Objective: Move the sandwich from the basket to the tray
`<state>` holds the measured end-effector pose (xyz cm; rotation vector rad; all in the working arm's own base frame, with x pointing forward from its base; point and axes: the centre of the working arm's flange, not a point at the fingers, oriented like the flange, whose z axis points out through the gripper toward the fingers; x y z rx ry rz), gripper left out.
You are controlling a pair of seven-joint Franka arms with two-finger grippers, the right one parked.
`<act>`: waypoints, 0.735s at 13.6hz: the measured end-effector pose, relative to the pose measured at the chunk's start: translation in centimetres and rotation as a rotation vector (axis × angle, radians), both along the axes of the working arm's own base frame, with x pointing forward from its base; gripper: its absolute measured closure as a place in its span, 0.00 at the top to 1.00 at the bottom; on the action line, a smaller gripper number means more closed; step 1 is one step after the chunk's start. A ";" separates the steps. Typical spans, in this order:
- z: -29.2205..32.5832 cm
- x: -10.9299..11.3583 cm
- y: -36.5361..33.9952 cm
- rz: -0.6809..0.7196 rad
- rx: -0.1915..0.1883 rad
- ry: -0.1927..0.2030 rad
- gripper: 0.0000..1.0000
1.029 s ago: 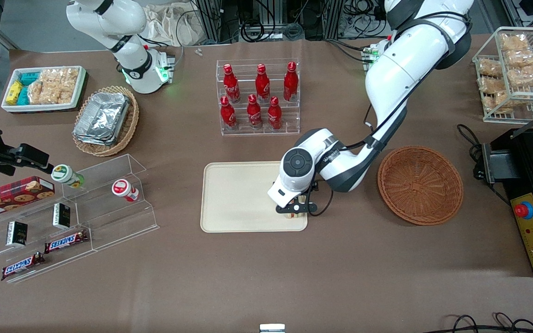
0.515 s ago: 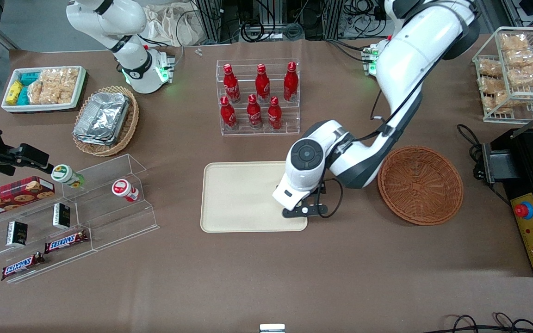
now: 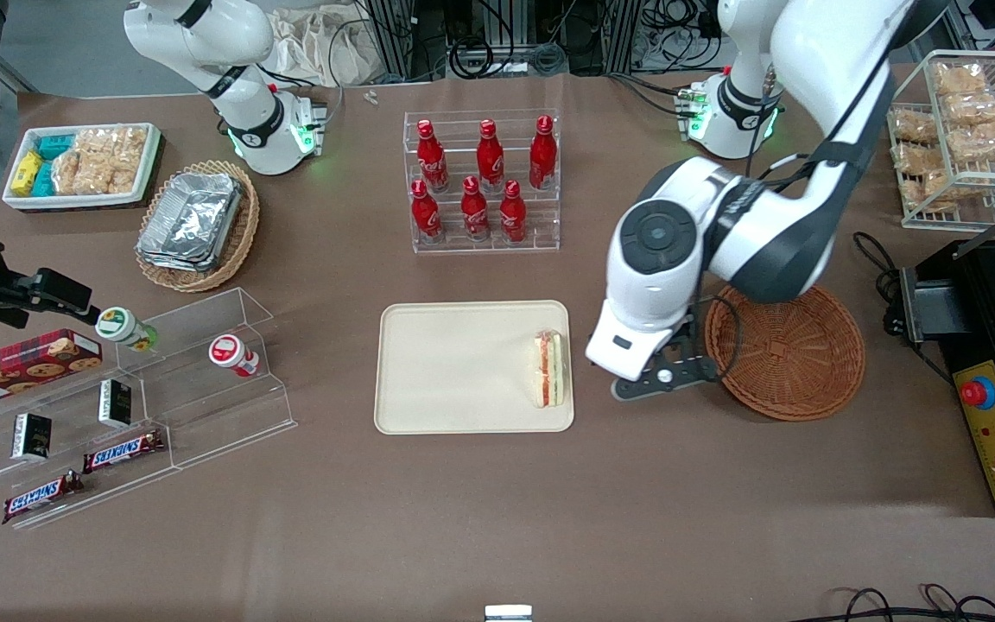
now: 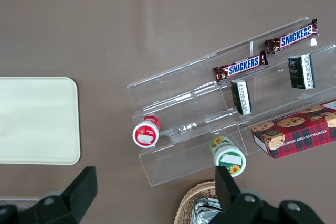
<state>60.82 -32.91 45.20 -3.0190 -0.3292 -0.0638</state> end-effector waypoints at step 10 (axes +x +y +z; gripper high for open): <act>11.4 2.1 22.6 -0.247 -0.042 0.059 1.00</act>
